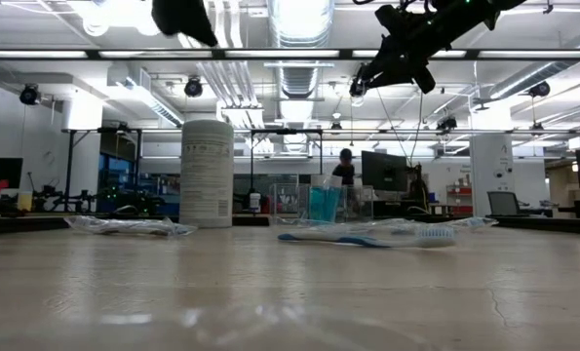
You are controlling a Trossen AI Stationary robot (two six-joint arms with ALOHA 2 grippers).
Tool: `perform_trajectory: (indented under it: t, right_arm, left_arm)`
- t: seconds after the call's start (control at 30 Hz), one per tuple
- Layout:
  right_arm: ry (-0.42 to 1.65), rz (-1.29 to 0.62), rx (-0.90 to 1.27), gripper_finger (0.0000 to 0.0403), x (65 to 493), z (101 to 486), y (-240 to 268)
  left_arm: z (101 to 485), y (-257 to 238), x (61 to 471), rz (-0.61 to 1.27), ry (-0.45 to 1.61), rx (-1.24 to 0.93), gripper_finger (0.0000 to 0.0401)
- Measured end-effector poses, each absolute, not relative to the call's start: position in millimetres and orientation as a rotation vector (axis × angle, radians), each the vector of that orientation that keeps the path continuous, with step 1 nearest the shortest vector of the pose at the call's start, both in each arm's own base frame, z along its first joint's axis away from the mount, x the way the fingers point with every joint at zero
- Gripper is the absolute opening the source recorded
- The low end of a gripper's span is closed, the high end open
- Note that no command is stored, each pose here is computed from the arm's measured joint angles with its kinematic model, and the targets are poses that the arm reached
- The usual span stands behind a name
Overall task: Pick & Place toothbrushing station
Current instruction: Put the blue mouthwash into the middle of the transparent organizer
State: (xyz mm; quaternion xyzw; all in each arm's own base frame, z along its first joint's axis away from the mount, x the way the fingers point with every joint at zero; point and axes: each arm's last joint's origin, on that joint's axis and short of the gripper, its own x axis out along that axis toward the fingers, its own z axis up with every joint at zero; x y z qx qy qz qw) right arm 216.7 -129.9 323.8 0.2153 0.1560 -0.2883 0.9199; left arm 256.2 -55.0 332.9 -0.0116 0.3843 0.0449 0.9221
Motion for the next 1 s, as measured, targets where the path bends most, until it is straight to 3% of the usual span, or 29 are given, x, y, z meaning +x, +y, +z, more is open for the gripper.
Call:
perform_trajectory:
  t: [0.33,0.67,0.8,1.0]
  right_arm:
    - [0.320,-0.593,0.442,0.0128,217,324,-130]
    - [0.320,-0.593,0.442,0.0128,217,324,-130]
    - [0.320,-0.593,0.442,0.0128,217,324,-130]
    - [0.320,-0.593,0.442,0.0128,217,324,-130]
  left_arm:
    - [345,-101,218,0.146,0.601,-0.028,0.0165]
    - [313,-105,169,0.113,0.426,-0.203,0.0165]
    - [303,-102,157,0.073,0.440,-0.243,0.0165]
    - [295,-100,138,-0.130,0.567,-0.236,0.0165]
